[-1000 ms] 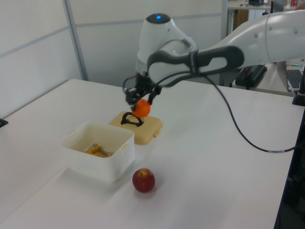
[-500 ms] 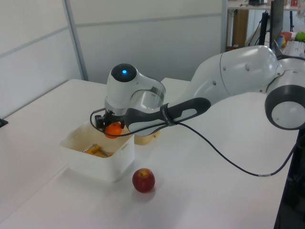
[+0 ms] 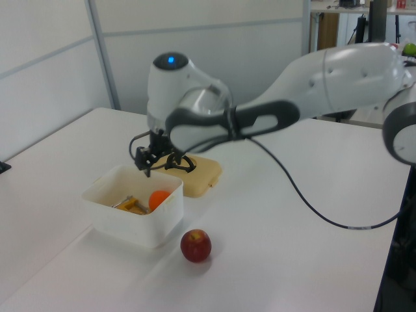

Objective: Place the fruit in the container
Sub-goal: 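Open the gripper to release the orange into the container, then move the gripper to the red apple and grasp it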

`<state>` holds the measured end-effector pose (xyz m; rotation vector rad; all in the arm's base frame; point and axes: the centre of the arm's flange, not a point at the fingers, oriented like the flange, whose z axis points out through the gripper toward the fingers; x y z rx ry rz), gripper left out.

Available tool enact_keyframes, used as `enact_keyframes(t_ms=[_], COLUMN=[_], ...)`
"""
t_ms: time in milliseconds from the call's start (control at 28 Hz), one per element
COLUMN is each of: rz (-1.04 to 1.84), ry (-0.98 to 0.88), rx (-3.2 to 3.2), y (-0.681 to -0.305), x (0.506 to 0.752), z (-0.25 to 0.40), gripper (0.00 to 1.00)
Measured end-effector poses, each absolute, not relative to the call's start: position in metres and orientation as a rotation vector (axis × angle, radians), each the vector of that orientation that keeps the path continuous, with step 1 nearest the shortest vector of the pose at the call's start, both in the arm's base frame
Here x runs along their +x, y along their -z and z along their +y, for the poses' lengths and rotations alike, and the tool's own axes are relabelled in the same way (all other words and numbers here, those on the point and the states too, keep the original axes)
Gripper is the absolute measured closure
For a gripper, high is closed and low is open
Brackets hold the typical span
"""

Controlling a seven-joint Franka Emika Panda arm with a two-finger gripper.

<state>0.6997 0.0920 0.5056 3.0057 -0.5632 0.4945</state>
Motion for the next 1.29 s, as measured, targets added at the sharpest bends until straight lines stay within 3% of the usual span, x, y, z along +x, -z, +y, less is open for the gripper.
enact_keyframes(t_ms=[143, 250, 429, 679, 1036, 1286], rz=[-0.359, -0.292, -0.198, -0.092, -0.072, -0.063], ry=[-0.294, -0.225, -0.119, -0.137, -0.158, -0.148], rx=[3.095, 3.111, 3.120, 3.074, 3.025, 3.012], y=[-0.525, -0.519, -0.468, -0.397, -0.340, -0.326], x=[0.669, 0.655, 0.640, 0.623, 0.627, 0.629], z=[0.090, 0.094, 0.122, 0.156, 0.157, 0.154], gripper=[0.00, 0.00, 0.00, 0.00, 0.00, 0.05])
